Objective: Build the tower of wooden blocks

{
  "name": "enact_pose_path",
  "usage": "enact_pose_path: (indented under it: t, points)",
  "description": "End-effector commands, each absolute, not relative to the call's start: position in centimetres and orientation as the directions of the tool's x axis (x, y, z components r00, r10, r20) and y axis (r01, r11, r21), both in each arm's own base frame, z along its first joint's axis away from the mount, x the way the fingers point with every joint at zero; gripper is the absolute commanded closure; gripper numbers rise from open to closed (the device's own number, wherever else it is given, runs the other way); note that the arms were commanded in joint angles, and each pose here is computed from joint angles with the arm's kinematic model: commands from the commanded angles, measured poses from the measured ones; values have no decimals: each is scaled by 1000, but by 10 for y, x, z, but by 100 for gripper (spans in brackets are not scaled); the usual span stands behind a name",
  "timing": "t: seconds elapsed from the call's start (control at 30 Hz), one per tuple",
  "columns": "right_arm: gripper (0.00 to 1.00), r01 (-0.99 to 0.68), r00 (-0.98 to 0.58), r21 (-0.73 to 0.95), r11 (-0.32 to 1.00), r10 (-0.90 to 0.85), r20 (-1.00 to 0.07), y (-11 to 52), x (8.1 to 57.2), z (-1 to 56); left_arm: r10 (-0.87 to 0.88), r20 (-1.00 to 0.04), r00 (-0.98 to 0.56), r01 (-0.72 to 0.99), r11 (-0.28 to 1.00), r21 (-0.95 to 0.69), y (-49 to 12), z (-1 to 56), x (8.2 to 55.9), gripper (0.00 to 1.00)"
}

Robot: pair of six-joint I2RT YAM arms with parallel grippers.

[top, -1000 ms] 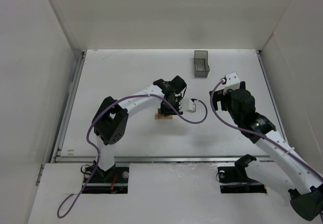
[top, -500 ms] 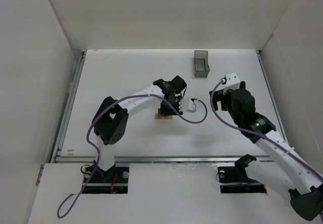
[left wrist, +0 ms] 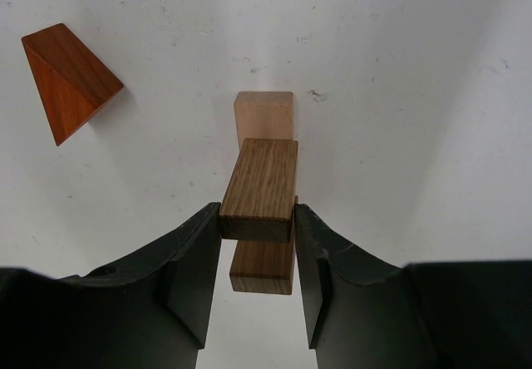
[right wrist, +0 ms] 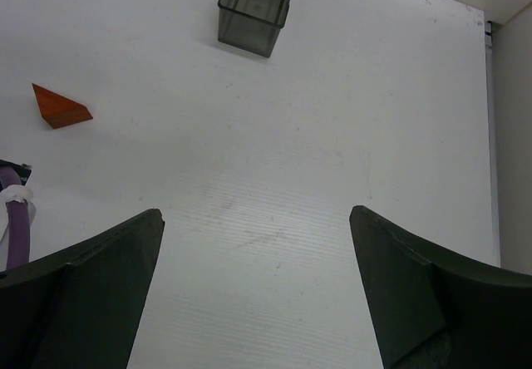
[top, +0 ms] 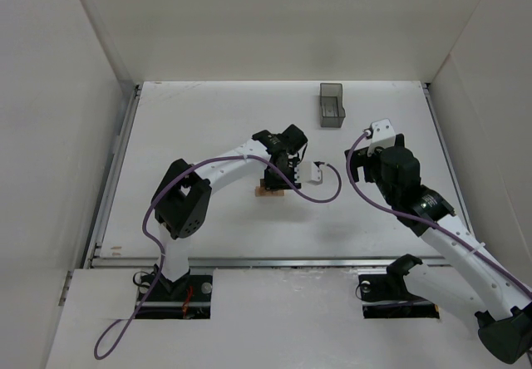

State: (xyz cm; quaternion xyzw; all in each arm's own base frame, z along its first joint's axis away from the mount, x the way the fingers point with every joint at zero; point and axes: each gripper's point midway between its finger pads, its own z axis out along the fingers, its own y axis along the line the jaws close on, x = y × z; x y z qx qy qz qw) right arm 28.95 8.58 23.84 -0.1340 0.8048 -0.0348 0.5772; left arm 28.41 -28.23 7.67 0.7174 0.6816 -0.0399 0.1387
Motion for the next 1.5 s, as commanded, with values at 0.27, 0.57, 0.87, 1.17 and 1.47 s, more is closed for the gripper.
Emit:
enact_pose_path:
  t: [0.27,0.57,0.87,1.17,1.47]
  points:
    - [1,-168,-265,-197,966,-237,-935,87,294,246,970,-240,47,987,-9,157,-280,79,288,63]
    - [1,-168,-265,-197,966,-237,-935,87,294,246,971,-233,46,986,-8,164,-279,79,289,63]
    - [1,-168,-265,-197,966,-237,-935,87,294,246,968,-246,49,986,-8,164,-283,79,291,66]
    - [1,-168,-265,-197,966,-237,-935,87,294,246,968,-247,39,991,-5,136,-282,78,285,66]
    - [1,-168,-265,-197,966,-237,-935,87,294,246,970,-242,26,993,2,115,-280,77,280,66]
